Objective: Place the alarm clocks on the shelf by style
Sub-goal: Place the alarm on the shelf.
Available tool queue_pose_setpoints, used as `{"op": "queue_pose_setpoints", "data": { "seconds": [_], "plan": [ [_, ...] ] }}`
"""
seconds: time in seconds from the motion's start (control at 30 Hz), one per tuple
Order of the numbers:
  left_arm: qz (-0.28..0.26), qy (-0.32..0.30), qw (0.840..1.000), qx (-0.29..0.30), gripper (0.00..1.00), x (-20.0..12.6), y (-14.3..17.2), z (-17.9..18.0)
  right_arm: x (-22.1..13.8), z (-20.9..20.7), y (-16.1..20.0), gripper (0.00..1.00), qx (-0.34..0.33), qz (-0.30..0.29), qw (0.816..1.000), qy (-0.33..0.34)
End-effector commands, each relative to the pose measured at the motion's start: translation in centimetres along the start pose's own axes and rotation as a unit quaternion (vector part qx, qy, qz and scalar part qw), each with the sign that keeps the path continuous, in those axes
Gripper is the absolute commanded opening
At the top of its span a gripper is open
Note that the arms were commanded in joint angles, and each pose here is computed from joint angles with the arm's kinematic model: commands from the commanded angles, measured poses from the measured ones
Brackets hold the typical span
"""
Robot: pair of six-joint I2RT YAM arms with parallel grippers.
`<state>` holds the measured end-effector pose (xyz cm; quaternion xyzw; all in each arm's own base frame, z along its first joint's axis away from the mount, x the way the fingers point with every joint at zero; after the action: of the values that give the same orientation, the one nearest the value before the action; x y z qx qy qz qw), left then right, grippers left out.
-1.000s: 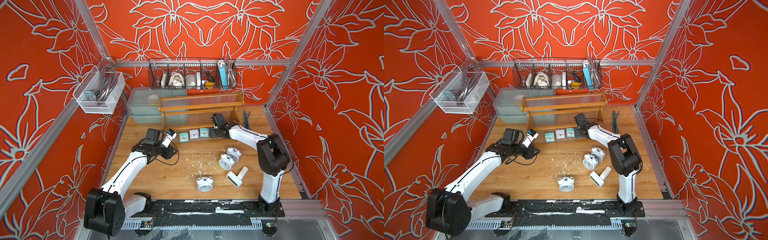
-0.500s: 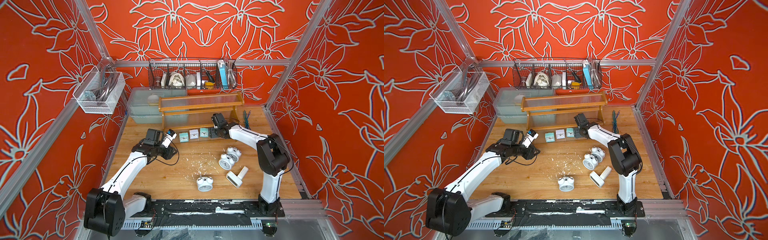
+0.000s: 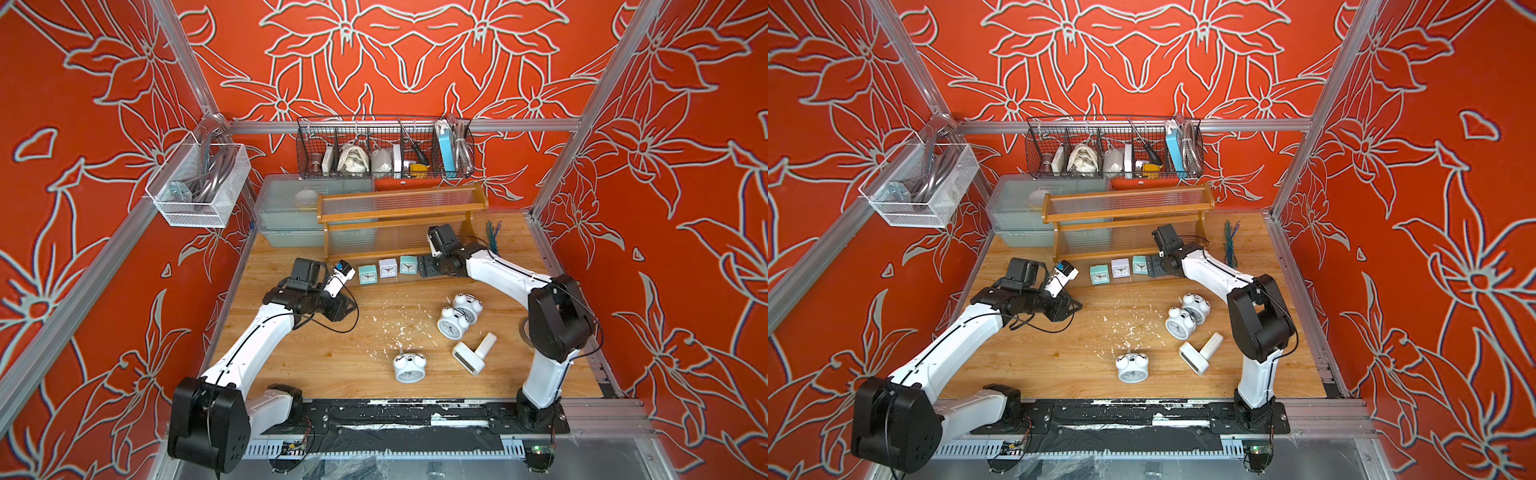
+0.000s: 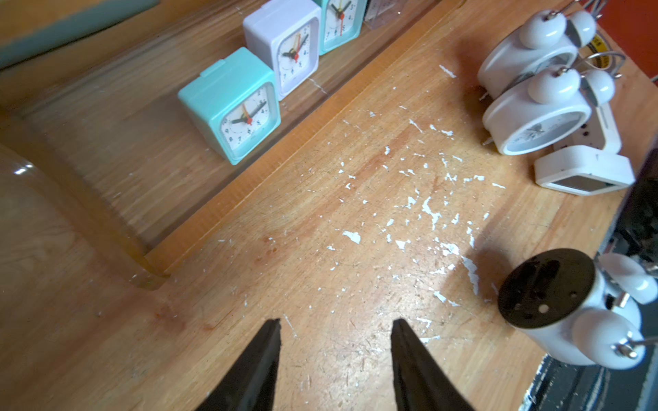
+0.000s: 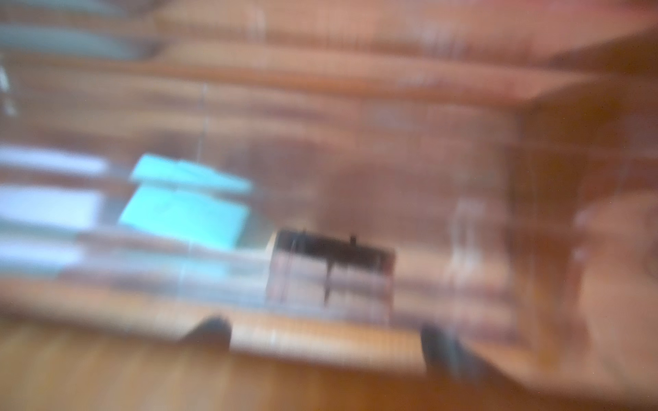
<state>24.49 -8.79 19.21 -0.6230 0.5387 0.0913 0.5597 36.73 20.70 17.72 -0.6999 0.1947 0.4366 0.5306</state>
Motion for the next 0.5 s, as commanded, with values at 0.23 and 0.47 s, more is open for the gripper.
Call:
{"op": "queue_pose_setpoints", "data": {
  "seconds": [0.23,0.47],
  "plan": [
    [0.046,0.11,0.99,0.08,0.57,-0.1,0.5,-5.0,-5.8,0.6,3.0,0.84,-0.016,-0.014,0.998,-0.065],
    [0.122,0.174,0.966,0.146,0.58,1.4,2.4,-9.3,-8.3,0.9,5.9,0.84,-0.021,-0.007,0.995,-0.094]
  ]
}}
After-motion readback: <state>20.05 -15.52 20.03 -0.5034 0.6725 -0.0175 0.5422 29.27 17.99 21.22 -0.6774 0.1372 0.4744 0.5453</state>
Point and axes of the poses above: each gripper's point midway between its finger pads, its own x axis out along the fingers, its own z axis along the line the jaws close on, y = z × x, the point moved 7 cm from there along -x, back along the fingers, and after that the axes turned 11 degrees about -x, right-handed, at the moved point
